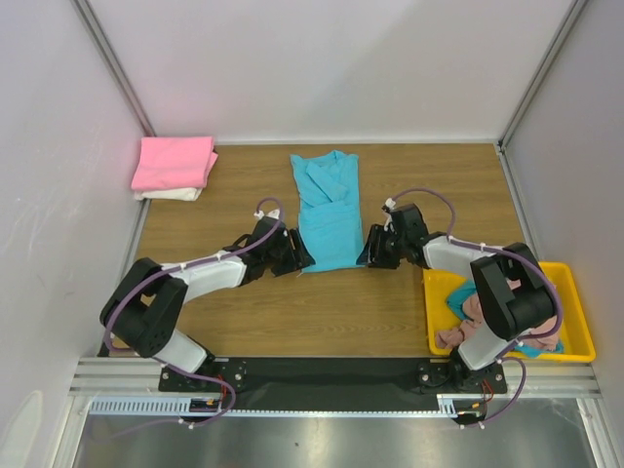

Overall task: Fold and stack the t-shirts
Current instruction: Fold the tshirt

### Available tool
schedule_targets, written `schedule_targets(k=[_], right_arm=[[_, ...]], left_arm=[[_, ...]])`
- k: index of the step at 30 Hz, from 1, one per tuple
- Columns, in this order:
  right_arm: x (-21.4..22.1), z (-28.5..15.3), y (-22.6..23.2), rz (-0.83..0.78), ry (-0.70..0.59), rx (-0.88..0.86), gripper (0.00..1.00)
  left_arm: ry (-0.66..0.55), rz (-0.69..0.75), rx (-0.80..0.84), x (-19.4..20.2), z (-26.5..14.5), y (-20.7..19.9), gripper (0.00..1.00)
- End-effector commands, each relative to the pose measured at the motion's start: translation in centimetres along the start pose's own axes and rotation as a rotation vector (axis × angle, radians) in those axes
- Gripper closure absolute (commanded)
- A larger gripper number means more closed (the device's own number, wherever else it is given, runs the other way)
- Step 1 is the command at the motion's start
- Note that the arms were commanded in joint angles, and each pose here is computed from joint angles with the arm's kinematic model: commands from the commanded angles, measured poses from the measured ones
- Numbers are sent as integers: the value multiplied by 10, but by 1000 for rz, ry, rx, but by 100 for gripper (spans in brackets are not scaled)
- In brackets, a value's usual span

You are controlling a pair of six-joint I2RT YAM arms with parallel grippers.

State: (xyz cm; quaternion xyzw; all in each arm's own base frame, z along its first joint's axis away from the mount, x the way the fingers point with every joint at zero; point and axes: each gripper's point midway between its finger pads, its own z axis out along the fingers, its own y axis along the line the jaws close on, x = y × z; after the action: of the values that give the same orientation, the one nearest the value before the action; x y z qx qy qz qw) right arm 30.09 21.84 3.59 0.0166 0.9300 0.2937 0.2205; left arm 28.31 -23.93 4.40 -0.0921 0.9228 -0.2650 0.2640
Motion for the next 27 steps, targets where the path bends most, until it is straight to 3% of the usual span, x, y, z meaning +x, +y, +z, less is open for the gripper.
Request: schedule_targets(k=[1, 7, 11, 15, 17, 18, 27], right_arm=[[-1, 5, 5, -2, -7, -25, 54], [-3, 11, 6, -8, -17, -38, 60], [0, 15, 4, -3, -4, -39, 71], [5, 17, 5, 6, 15, -44, 100], [11, 14, 5, 5, 26, -37, 100], [13, 12, 6, 2, 27, -36, 100], [87, -13, -11, 25, 133, 23, 100]], left_arm=[[-28, -21, 29, -5, 6, -8, 37], [5, -25, 4, 4, 15, 0, 47], [10, -23, -6, 5, 19, 2, 56], [19, -14, -8, 6, 21, 3, 77], [18, 5, -5, 5, 21, 2, 97], [17, 10, -17, 5, 21, 5, 99], [95, 64, -104, 38, -18, 32, 100]])
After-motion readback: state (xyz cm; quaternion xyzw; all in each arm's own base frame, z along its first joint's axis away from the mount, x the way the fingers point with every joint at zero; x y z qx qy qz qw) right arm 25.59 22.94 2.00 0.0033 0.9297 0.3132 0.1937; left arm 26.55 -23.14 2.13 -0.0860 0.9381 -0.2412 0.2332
